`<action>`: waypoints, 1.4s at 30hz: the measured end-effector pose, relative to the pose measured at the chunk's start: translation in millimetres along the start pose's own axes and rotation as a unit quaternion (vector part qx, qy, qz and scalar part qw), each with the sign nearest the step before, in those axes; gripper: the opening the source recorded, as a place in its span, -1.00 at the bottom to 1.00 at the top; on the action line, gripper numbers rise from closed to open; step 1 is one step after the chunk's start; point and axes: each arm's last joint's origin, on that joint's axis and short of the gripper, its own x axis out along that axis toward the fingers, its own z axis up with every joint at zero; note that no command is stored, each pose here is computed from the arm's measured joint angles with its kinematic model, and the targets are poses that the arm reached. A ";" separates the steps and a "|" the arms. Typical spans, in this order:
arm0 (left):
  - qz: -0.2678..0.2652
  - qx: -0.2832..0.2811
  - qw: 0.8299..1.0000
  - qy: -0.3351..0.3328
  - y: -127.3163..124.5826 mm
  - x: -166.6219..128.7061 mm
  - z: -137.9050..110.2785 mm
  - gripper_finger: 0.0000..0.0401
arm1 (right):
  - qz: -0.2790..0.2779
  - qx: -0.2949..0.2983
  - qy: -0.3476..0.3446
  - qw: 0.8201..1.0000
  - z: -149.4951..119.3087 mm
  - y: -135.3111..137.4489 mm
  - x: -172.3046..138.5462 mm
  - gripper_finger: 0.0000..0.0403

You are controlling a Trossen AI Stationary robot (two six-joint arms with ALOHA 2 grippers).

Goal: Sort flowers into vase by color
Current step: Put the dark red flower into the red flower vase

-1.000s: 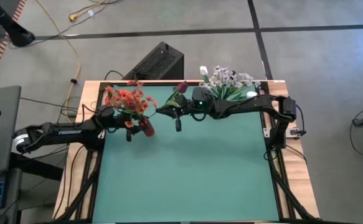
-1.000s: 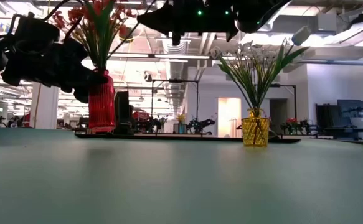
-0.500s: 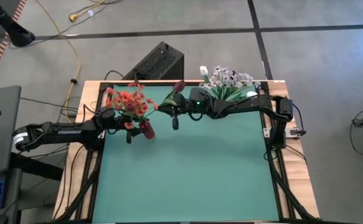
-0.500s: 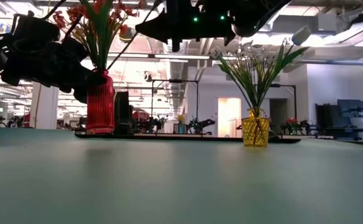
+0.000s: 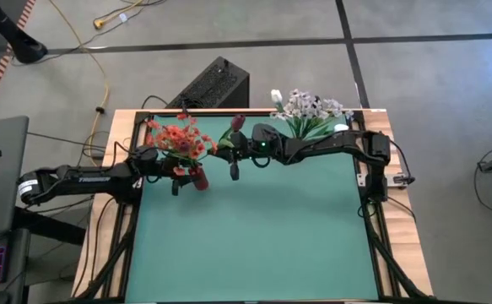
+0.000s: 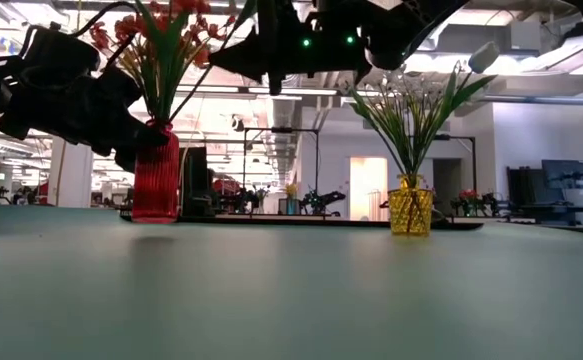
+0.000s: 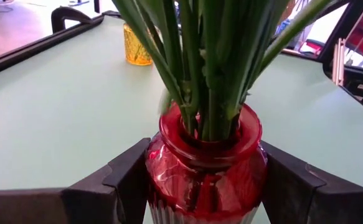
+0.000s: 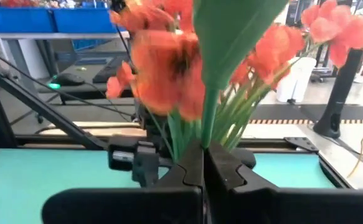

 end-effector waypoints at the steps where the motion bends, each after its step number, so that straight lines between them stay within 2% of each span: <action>1: 0.000 0.003 1.000 0.000 0.0 0.0 0.1 0.12 | 0.001 0.001 0.000 1.000 2.1 0.2 0.0 -0.88; 18: 0.004 0.024 1.000 -0.005 0.2 0.0 1.0 0.12 | 0.009 -0.005 0.052 0.999 19.9 1.4 7.8 -0.88; 25: -0.001 0.038 0.999 -0.016 0.3 2.5 11.0 0.12 | 0.010 -0.010 0.060 0.998 27.4 1.4 9.6 -0.88; 31: 0.005 0.045 0.999 0.016 1.6 5.2 14.0 0.12 | 0.014 -0.022 0.073 0.997 38.6 3.6 12.0 -0.88; 36: 0.007 0.048 0.999 0.019 1.9 5.7 15.4 0.12 | 0.018 -0.030 0.098 0.995 45.4 4.7 12.7 -0.88; 42: 0.007 0.052 0.998 0.021 1.9 5.7 14.9 0.12 | 0.024 -0.048 0.091 0.994 50.7 9.5 14.1 -0.88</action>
